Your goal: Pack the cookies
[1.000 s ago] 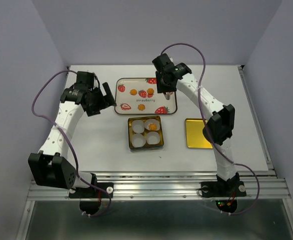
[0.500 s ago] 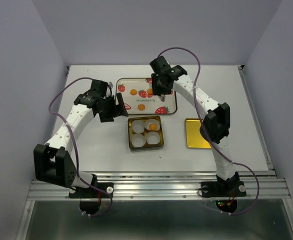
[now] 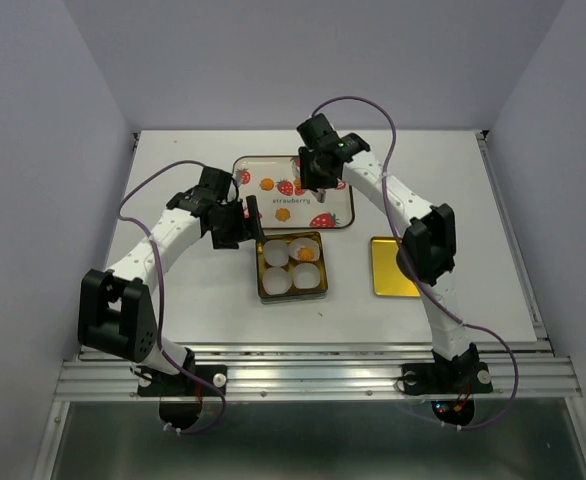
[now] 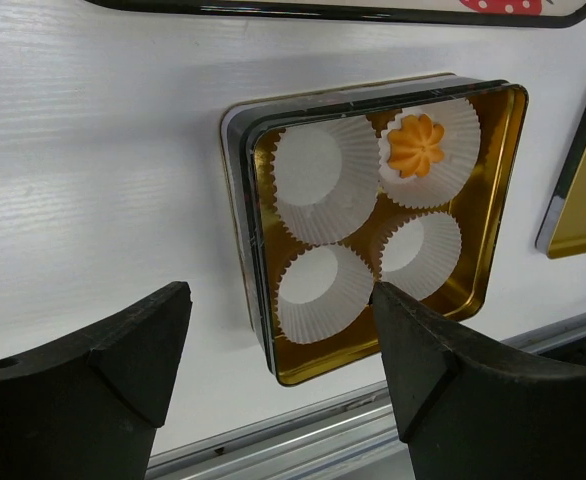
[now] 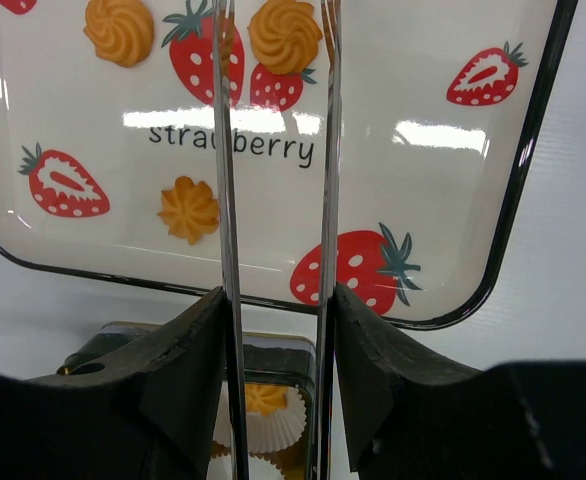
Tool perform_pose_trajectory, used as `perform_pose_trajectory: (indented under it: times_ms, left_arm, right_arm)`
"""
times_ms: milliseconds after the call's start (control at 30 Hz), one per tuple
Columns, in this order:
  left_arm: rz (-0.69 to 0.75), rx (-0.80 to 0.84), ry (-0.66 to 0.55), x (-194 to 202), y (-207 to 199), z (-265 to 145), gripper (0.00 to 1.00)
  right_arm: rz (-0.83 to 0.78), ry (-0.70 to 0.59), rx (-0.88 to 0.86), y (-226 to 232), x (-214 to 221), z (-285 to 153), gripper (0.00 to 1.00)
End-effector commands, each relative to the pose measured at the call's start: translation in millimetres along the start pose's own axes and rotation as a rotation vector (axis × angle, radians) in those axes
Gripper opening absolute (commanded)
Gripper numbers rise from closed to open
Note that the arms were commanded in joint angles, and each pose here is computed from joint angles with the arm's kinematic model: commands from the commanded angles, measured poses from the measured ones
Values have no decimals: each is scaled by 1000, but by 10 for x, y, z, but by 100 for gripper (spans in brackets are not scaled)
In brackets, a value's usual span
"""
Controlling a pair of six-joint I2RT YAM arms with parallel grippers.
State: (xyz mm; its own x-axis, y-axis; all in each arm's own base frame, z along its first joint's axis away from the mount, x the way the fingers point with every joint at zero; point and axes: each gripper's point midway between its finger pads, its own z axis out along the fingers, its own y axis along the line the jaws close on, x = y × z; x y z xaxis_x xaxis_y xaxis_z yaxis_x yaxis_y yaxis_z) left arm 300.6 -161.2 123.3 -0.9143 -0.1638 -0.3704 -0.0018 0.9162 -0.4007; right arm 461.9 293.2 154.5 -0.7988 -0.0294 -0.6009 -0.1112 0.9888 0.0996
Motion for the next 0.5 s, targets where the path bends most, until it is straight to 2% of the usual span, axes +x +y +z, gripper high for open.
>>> perform_pose_trajectory:
  times_ms: [0, 467]
  left_arm:
    - [28, 0, -46, -82, -13, -39, 84]
    - [22, 0, -39, -59, 15, 60, 83]
  right_arm:
    - [-18, -71, -28, 96, -175, 84, 50]
    - [-76, -19, 58, -108, 40, 200, 50]
